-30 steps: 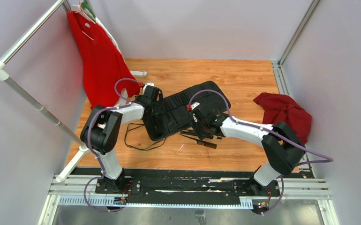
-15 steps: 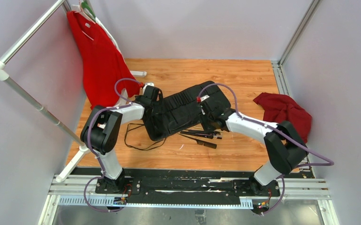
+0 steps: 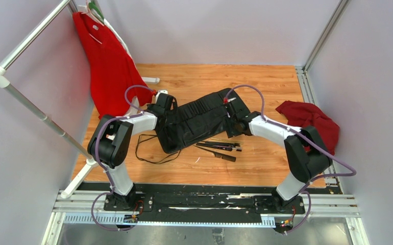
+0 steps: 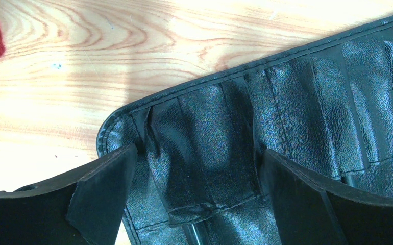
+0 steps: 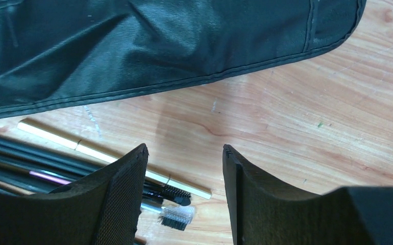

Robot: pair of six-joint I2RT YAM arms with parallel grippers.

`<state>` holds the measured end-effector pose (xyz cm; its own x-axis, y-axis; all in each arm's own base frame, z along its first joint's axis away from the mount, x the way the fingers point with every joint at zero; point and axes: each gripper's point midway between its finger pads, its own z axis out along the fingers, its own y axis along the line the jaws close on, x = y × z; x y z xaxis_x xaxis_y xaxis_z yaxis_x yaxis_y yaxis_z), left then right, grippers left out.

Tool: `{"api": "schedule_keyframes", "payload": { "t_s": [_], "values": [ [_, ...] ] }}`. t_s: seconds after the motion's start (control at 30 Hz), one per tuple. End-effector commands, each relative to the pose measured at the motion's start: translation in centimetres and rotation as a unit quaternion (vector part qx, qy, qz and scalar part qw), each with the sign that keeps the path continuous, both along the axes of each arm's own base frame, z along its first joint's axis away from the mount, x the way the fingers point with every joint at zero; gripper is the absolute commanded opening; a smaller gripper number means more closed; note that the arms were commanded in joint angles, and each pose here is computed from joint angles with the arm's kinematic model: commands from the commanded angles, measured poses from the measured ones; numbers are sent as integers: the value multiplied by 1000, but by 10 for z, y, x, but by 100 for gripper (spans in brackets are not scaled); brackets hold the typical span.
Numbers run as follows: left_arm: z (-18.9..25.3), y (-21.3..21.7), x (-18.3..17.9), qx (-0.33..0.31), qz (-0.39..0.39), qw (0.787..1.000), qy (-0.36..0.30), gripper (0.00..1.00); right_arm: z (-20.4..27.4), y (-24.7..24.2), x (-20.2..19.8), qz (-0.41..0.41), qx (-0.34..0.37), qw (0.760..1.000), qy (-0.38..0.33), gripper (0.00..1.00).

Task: Organize the makeup
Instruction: Pick up the makeup brush from the center of the board.

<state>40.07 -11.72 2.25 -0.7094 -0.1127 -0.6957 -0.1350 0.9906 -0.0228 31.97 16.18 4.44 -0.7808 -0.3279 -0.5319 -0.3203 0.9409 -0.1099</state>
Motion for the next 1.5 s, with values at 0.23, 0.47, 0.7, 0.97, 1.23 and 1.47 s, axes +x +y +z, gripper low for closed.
{"api": "schedule_keyframes", "payload": {
  "t_s": [0.23,0.47,0.7,0.97,1.23,1.47],
  "values": [
    [-15,4,-5,7,2,1000,25,98,-8,-24,1,-38,-4,999,17,56],
    [-15,4,-5,7,1,1000,25,98,-17,-35,-9,-51,-11,998,32,56],
    [-15,4,-5,7,2,1000,25,98,-18,-44,-22,-56,-15,998,40,56],
    [-15,3,-5,6,1,1000,24,98,-21,-48,-42,-58,-4,997,53,56],
    [-15,3,-6,6,1,1000,25,98,-17,-38,-53,-48,8,997,64,56],
    [-15,3,-6,5,0,1000,25,98,-20,-28,-66,-38,6,996,79,56]
  ]
}}
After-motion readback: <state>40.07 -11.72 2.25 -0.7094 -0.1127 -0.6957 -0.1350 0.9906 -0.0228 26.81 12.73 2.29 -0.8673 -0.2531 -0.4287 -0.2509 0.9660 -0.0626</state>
